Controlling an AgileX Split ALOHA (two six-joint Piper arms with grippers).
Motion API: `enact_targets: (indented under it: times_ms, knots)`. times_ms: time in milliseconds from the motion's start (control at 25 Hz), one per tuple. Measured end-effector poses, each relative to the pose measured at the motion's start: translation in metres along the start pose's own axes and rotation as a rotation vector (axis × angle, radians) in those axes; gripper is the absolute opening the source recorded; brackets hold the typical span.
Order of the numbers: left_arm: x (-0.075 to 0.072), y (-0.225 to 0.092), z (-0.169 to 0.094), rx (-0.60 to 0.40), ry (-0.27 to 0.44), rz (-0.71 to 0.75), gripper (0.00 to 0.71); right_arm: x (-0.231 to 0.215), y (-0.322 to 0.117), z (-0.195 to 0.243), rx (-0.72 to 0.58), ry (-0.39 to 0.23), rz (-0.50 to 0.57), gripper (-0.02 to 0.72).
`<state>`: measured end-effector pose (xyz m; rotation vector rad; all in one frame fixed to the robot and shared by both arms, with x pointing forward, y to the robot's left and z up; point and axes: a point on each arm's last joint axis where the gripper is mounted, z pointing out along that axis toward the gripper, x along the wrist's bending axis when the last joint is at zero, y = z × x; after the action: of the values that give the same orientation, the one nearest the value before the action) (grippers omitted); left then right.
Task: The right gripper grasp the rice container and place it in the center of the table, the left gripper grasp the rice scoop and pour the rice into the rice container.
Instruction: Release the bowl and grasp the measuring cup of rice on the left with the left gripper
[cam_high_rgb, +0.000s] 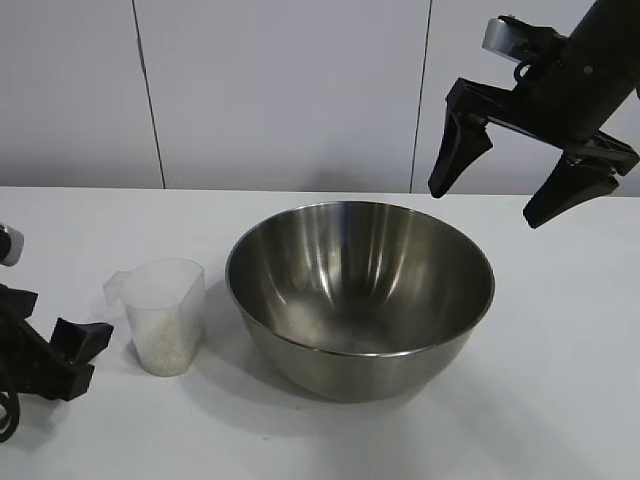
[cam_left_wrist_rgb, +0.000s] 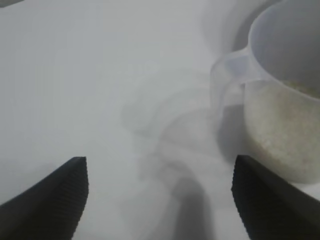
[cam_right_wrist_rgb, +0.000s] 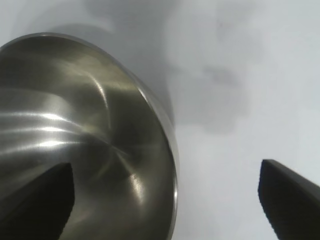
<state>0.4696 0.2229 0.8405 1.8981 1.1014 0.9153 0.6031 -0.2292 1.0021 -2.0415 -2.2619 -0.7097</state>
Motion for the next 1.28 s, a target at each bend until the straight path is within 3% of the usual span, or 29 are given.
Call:
enact_targets:
  times_ms: [200,1200,1280]
  knots:
    - [-0.002,-0.007,0.006,0.03,-0.004,-0.021,0.57,0.0,0.0,0.0,0.0,0.0,0.0,0.694]
    - [0.002,0.019,0.032,-0.089,0.018,-0.065,0.569,0.0,0.001,0.0,-0.006,-0.004,-0.003,0.694]
    - [0.002,0.019,0.033,-0.091,0.018,-0.08,0.545,0.0,0.001,0.0,-0.006,-0.004,-0.003,0.694]
